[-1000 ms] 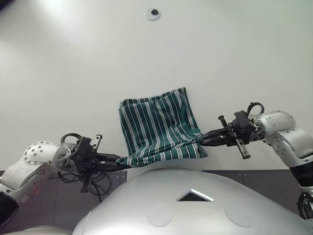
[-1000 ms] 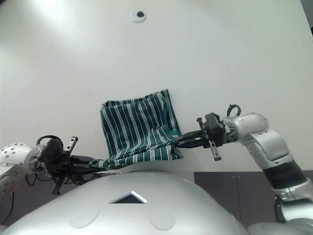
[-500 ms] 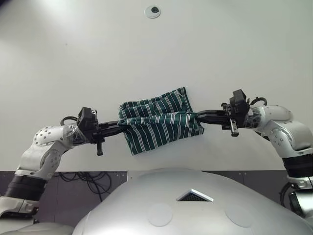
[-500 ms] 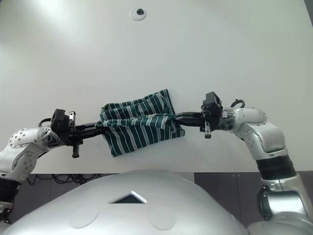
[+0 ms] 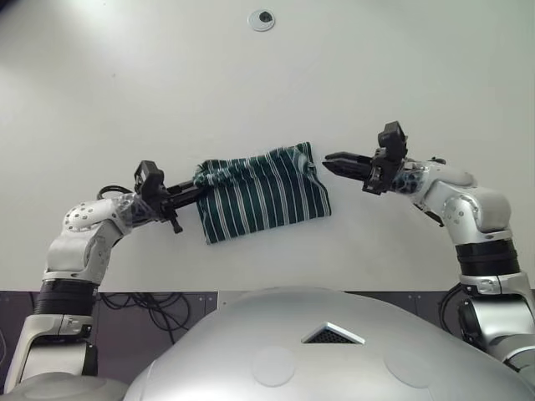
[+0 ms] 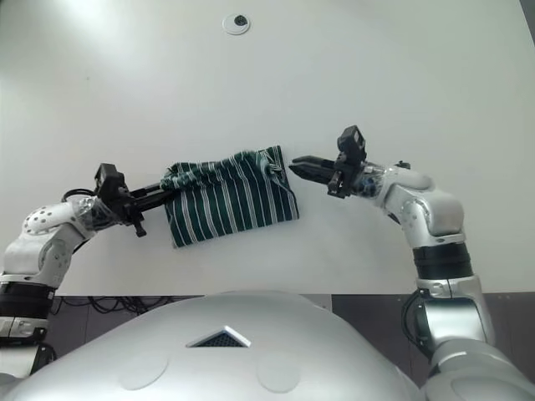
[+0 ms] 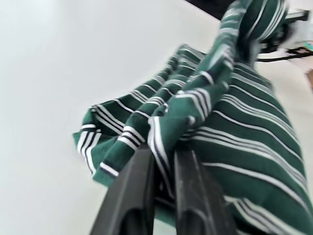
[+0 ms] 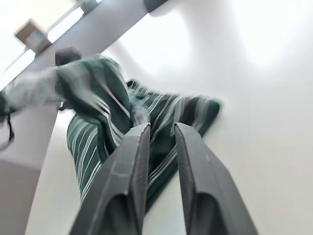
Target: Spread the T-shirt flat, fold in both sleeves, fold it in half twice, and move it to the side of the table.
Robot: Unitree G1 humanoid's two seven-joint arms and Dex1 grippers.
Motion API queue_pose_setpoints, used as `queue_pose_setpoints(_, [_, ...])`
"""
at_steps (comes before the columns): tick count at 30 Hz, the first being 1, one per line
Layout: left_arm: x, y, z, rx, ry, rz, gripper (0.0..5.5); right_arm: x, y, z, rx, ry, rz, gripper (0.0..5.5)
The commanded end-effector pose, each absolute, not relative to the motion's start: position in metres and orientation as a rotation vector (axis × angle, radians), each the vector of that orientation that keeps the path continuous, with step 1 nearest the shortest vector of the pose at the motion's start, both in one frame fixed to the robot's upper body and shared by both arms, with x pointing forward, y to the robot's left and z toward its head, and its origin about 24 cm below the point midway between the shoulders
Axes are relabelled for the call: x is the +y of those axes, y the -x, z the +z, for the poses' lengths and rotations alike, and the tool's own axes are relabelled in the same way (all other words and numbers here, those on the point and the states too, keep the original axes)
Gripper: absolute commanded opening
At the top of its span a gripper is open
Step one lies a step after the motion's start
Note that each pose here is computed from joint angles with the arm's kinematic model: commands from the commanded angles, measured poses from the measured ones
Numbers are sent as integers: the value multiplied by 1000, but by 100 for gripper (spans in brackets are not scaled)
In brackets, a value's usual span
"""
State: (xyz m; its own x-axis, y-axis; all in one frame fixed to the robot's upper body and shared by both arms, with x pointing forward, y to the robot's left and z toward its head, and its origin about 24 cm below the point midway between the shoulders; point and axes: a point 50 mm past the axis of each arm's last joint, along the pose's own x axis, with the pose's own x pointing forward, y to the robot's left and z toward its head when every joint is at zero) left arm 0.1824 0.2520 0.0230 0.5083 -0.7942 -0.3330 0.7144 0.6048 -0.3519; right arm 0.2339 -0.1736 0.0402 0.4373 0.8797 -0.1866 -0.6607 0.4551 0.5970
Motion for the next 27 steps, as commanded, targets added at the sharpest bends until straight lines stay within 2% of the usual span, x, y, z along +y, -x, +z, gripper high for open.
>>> queue_pose_setpoints(1, [249, -191, 32, 501, 234, -837, 99, -173, -248, 49, 450, -557, 916, 146])
queue_pose_setpoints(4, [250, -199, 30, 559, 264, -738, 152, -171, -247, 59, 346, -545, 932, 159])
queue_pose_setpoints(6, [252, -201, 29, 591, 295, -678, 176, -163, -234, 74, 240, -540, 1049, 159])
queue_pose_setpoints(8, [255, -206, 32, 591, 333, -614, 205, -144, -214, 82, 175, -427, 1191, 159])
queue_pose_setpoints(11, [263, -214, 39, 549, 371, -518, 219, -111, -199, 68, 133, -87, 1290, 159])
queue_pose_setpoints(14, [271, -220, 43, 486, 399, -438, 219, -85, -202, 50, 26, 327, 1302, 159])
queue_pose_setpoints(17, [273, -221, 49, 393, 480, -400, 219, -49, -210, 28, 9, 461, 1290, 159])
queue_pose_setpoints(19, [270, -220, 49, 343, 525, -386, 219, -39, -225, 14, 34, 525, 1227, 159])
queue_pose_setpoints(21, [261, -223, 52, 255, 569, -380, 219, -46, -239, -2, 111, 597, 1157, 159])
queue_pose_setpoints(23, [256, -230, 58, 130, 436, -323, 219, -66, -242, -21, 231, 686, 1135, 159])
queue_pose_setpoints(25, [248, -238, 67, 4, 308, -275, 219, -100, -244, -36, 354, 759, 1085, 159])
queue_pose_setpoints(27, [237, -247, 83, -165, 210, -246, 219, -150, -253, -40, 461, 794, 941, 159])
